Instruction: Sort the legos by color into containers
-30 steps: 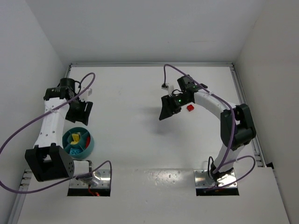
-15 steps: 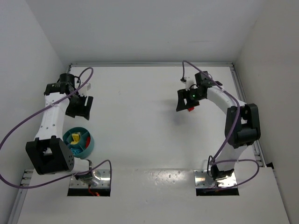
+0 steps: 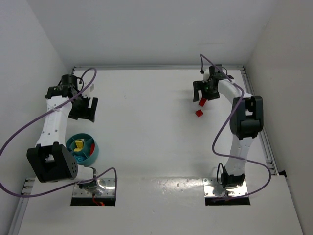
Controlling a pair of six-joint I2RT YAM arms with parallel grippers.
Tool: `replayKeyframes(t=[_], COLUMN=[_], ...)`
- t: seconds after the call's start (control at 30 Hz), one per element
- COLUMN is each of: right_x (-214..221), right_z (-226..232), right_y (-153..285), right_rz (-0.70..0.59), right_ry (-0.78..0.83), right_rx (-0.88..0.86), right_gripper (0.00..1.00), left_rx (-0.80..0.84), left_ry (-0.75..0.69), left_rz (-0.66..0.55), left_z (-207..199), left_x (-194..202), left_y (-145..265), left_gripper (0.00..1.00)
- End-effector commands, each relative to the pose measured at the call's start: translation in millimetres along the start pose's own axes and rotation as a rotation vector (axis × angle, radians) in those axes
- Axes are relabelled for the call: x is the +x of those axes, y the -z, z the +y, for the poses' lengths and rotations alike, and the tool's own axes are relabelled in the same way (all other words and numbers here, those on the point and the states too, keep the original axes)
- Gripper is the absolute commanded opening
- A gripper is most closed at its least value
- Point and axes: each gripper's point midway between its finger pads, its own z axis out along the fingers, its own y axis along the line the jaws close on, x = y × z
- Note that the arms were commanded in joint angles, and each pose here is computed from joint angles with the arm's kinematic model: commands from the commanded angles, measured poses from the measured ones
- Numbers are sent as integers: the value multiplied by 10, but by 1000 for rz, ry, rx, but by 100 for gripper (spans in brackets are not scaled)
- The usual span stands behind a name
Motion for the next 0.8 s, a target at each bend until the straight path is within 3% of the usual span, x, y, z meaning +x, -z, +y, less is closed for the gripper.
replayKeyframes(t=[0.0, 0.23, 0.57, 0.77], right_x=[-241, -116, 8, -44], right_z=[-84, -170, -213, -286], right_y=[-12, -121, -357, -420], right_rz=[-42, -18, 31, -5], right_ry=[-108, -265, -300, -287], right_rx=[66, 143, 158, 186], right_gripper=[89, 88, 74, 69], left_rx=[-18, -44, -34, -42], left_ry=[25, 46, 64, 65], left_rz=[-60, -83, -86, -75], left_z=[31, 68, 45, 57], left_x=[-136, -175, -180, -149], left_y=[75, 102, 101, 81], left_gripper=[85, 86, 86, 86])
